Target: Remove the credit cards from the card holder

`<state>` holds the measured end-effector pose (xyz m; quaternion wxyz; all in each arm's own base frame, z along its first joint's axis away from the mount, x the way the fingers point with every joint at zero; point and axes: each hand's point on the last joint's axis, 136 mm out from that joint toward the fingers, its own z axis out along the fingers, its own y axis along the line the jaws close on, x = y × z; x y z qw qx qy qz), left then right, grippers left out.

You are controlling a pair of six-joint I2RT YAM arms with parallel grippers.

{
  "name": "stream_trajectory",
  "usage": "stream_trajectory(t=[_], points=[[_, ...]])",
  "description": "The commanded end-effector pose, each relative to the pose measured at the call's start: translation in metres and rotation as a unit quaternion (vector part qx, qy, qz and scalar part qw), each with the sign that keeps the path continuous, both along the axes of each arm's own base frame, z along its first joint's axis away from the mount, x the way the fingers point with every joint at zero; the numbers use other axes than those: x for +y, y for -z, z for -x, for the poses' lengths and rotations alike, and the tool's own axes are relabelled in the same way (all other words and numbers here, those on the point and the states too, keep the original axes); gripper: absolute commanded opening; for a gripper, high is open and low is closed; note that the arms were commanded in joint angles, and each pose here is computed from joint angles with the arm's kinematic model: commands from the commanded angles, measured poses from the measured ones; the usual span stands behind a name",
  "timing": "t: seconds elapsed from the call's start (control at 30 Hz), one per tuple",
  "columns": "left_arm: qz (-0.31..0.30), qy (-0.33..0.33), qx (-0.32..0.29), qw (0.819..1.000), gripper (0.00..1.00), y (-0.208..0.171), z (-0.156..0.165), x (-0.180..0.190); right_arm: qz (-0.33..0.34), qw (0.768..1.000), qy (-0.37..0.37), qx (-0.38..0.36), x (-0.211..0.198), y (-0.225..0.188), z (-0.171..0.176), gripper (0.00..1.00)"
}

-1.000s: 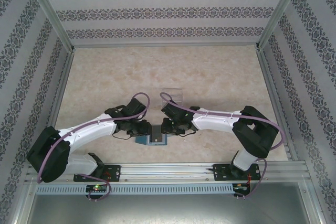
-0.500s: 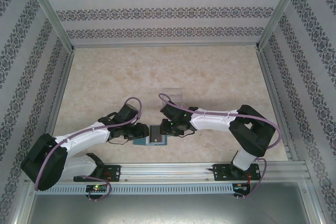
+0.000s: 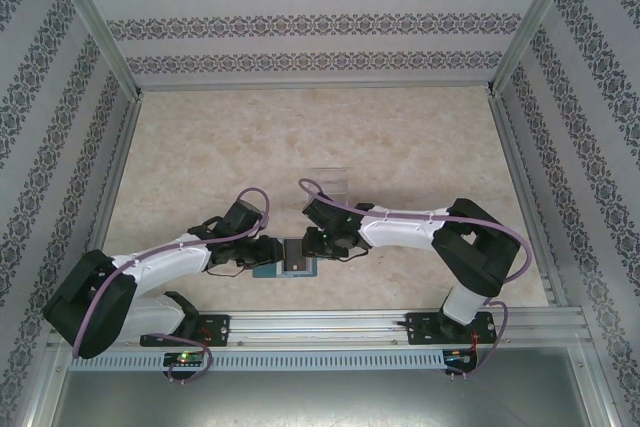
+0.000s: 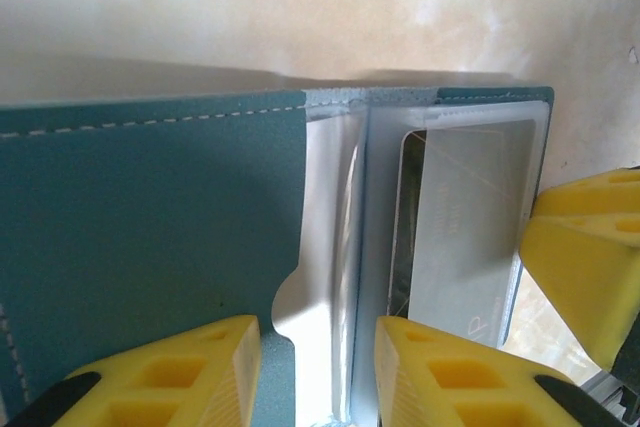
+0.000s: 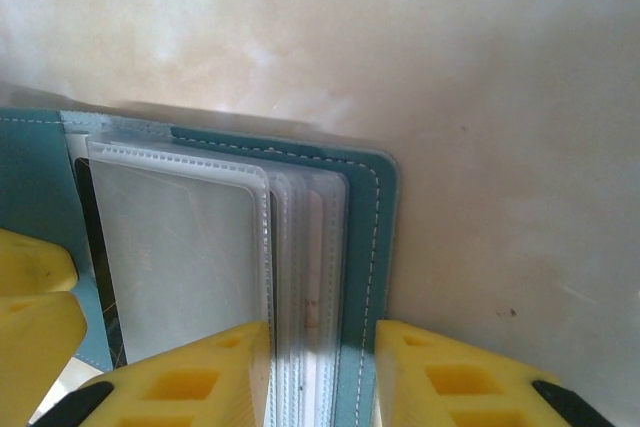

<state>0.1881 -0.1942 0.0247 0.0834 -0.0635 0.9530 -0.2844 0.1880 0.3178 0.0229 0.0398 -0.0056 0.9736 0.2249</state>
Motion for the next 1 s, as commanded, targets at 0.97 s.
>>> stream_trajectory(t=[0.97], points=[[0.001, 0.017, 0.028, 0.999, 0.47, 0.013, 0.001, -0.006, 0.026, 0.999, -0.025, -0.009, 0.008, -0.002, 0.001, 0.35]])
